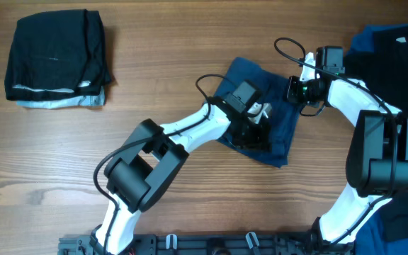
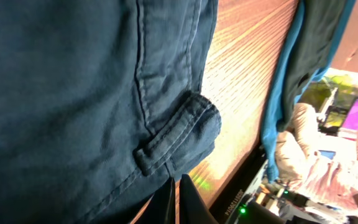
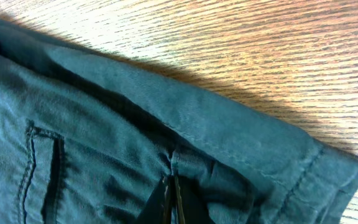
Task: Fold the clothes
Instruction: 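Smooth the folded shorts' edge with the left gripper, right arm withdrawing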
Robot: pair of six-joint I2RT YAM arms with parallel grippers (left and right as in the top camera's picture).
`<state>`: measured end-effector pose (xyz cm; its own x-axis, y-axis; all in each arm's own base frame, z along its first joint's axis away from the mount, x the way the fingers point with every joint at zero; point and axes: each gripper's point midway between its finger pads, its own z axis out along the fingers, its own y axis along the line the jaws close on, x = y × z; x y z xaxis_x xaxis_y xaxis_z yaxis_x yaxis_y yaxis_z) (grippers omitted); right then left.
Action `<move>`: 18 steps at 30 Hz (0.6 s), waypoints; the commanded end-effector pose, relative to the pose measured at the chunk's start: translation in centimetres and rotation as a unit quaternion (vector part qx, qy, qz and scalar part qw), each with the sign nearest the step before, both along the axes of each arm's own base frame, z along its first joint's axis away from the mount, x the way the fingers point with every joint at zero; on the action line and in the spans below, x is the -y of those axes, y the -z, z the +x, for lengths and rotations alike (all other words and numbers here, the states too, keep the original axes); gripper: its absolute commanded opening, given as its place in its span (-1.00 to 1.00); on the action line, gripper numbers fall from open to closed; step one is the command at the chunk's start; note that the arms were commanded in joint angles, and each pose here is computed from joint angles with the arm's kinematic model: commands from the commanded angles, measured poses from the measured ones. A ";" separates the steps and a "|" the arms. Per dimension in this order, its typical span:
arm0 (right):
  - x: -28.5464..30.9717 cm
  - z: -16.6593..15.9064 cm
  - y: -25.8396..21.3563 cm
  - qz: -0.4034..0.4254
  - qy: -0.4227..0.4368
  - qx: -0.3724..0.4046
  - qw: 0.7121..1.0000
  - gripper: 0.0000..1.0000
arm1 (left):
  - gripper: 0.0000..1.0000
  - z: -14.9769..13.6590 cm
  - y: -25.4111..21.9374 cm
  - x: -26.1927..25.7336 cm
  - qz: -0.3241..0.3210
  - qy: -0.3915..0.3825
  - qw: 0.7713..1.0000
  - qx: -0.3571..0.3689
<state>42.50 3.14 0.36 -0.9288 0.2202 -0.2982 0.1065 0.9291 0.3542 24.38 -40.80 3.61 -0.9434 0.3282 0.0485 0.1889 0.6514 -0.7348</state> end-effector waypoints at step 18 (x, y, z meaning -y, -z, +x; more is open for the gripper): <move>-0.7 -1.2 1.8 0.011 -0.003 -0.029 1.000 -0.91 | -0.81 2.3 -5.6 -0.4 -0.017 -0.028 0.996 0.084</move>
